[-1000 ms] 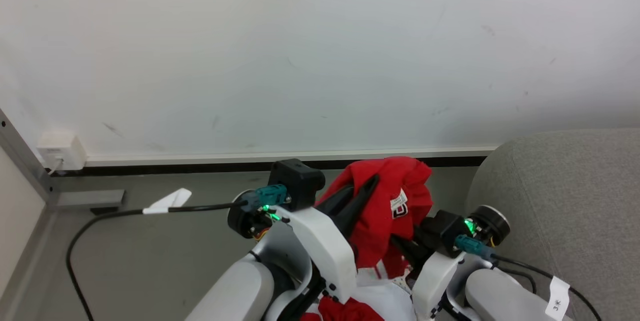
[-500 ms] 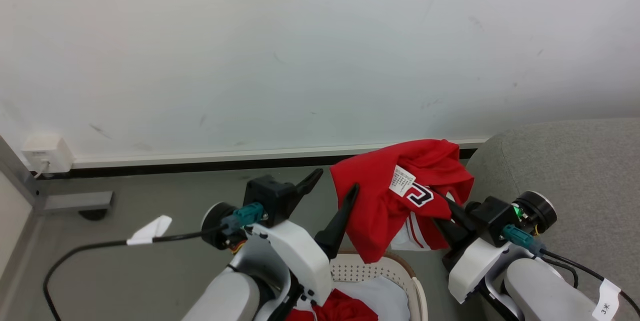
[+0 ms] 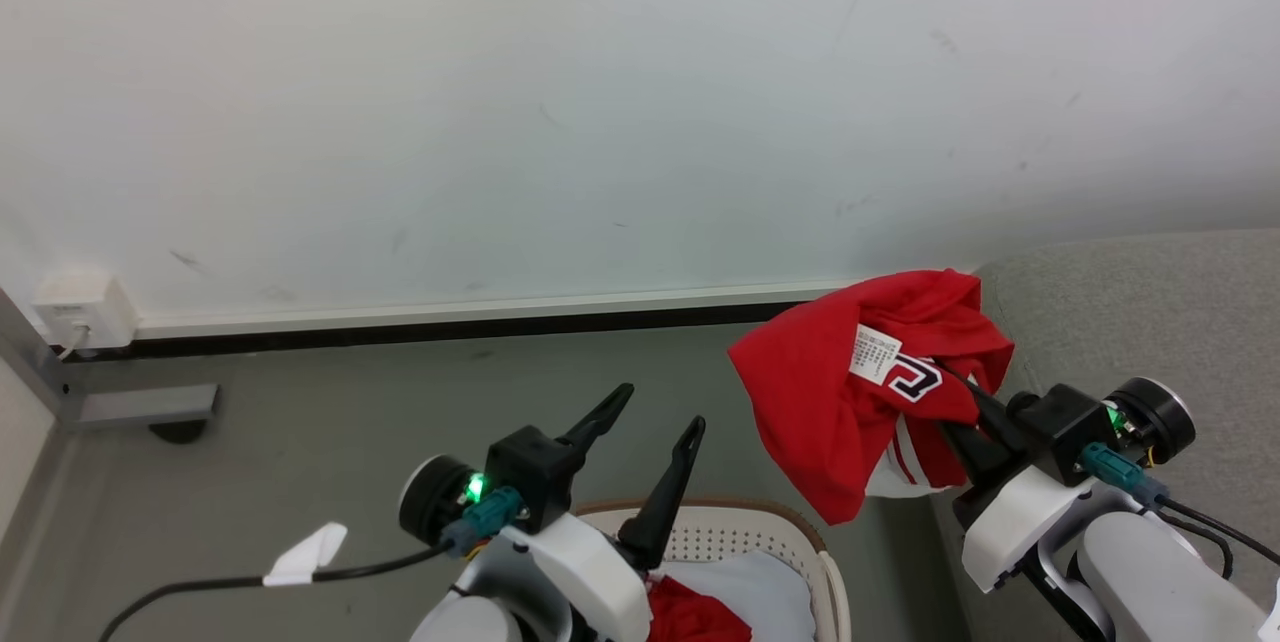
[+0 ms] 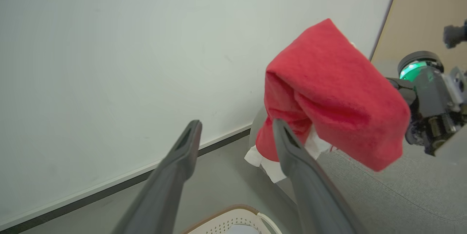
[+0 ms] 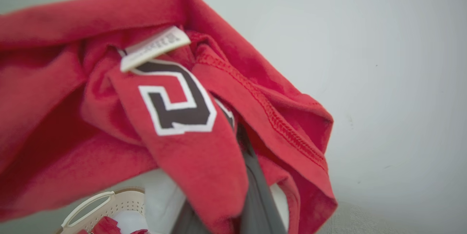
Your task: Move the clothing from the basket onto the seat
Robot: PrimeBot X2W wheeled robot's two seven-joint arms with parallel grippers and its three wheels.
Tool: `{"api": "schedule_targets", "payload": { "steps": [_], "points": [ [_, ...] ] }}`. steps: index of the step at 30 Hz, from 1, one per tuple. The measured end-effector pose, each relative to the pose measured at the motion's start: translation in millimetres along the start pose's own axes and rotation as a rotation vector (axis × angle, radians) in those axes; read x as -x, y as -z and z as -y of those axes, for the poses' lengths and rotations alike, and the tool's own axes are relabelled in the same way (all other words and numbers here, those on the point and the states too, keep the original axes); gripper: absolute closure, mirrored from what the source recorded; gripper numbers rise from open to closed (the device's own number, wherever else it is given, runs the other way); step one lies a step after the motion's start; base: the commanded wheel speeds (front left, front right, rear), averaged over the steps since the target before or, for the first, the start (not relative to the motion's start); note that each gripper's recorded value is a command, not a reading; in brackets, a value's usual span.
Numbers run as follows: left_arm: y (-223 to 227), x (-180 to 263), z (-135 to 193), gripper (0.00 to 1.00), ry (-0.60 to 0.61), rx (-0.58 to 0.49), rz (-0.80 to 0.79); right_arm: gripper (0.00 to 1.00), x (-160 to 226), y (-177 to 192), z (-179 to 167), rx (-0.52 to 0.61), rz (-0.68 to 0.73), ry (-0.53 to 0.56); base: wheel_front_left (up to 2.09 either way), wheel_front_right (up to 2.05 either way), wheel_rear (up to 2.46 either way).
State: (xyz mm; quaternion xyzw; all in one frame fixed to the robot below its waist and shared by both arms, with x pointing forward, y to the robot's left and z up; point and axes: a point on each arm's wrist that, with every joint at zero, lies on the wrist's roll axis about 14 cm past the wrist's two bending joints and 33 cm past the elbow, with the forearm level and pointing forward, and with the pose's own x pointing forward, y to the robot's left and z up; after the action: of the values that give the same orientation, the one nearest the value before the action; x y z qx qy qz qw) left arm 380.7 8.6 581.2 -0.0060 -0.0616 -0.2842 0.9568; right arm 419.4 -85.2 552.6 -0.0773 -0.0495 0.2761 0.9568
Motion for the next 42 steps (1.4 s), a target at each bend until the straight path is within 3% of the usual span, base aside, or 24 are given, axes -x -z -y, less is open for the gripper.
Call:
{"api": "schedule_targets", "payload": {
  "steps": [23,42],
  "points": [
    [23.9,-15.9,35.1,0.0,0.116,0.044,-0.035,1.0,33.1,10.9,43.7,0.004,-0.031,0.133,0.0,0.0,0.0],
    [30.2,-43.0,117.7,0.0,0.386,0.091,-0.046,1.0,113.3,25.9,104.0,0.002,-0.088,0.387,0.0,0.0,0.0]
  ]
}}
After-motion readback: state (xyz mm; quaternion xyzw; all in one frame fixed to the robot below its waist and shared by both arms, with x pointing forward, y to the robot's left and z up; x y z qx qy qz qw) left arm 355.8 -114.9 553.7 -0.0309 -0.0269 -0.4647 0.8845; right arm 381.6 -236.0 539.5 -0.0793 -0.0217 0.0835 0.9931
